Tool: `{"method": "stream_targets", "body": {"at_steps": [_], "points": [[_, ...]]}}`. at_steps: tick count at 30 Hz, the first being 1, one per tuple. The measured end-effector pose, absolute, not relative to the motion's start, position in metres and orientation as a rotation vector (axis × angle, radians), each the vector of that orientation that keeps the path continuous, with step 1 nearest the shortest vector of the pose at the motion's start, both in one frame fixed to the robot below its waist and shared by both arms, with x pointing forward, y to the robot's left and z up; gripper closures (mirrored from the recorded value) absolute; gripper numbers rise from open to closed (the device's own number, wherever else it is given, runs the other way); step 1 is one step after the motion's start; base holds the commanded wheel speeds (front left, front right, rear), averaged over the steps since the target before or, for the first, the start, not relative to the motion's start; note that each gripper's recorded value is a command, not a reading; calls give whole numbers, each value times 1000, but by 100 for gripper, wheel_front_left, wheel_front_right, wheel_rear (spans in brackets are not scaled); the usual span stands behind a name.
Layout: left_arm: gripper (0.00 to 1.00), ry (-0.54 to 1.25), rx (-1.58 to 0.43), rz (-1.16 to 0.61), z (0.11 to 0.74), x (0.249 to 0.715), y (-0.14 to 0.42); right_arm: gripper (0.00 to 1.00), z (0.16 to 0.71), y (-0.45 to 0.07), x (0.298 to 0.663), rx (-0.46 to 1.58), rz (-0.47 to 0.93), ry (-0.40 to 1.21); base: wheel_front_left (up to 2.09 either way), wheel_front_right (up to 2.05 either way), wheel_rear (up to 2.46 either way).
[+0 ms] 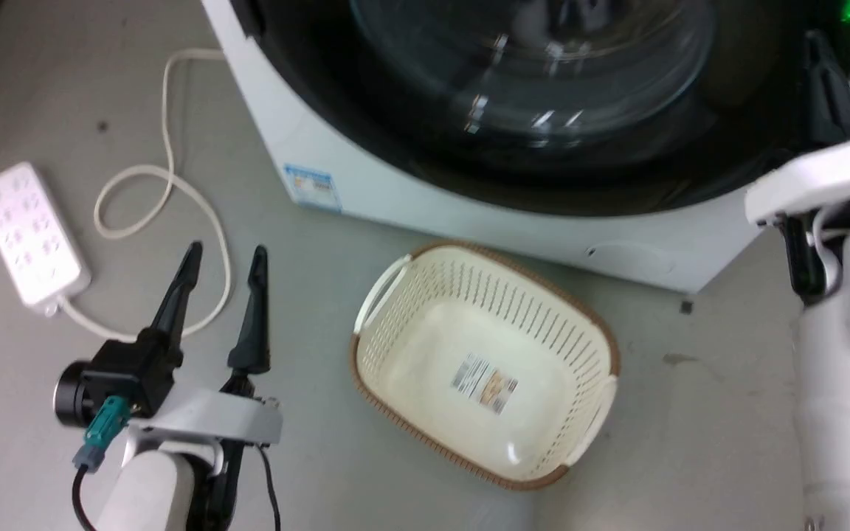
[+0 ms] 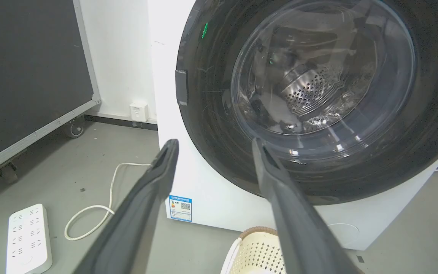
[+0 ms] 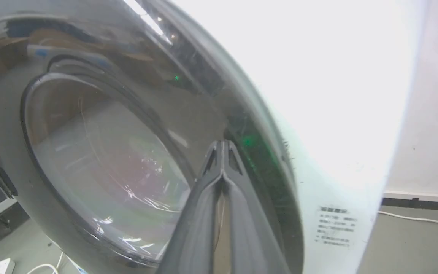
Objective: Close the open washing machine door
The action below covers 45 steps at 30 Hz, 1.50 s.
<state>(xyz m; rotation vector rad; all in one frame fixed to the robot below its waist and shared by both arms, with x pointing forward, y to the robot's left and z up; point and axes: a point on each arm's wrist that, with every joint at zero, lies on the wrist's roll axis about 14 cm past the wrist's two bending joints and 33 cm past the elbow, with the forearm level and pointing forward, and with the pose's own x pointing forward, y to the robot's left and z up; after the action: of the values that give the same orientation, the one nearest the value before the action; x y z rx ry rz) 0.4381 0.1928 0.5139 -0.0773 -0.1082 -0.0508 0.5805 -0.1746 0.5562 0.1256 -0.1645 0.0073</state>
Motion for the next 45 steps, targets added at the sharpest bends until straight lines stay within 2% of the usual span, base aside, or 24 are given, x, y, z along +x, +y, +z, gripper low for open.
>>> {"method": "stream_targets", "body": {"at_steps": [3,8,17,25,26,27,28,45], "points": [[0,-125,-84,-51,522,431,192,100,580,-186,555,135,-1,-241,0,0,0],[0,-145,-95,-63,531,418,186,100,580,-204,497,120,-25,-259,0,0,0],[0,-166,-109,-128,543,400,159,100,542,-226,402,53,-69,-165,0,0,0],[0,-177,-96,-166,553,397,144,100,518,-234,359,50,-98,-97,0,0,0],[0,-177,-95,-165,554,396,144,97,515,-233,356,51,-95,-89,0,0,0],[0,-174,-94,-165,553,396,143,67,514,-230,354,51,-87,-85,0,0,0],[0,-171,-94,-166,553,395,143,0,513,-227,353,50,-78,-81,0,0,0],[0,-128,-113,-142,542,390,151,0,523,-211,346,88,-31,-87,0,0,0]]}}
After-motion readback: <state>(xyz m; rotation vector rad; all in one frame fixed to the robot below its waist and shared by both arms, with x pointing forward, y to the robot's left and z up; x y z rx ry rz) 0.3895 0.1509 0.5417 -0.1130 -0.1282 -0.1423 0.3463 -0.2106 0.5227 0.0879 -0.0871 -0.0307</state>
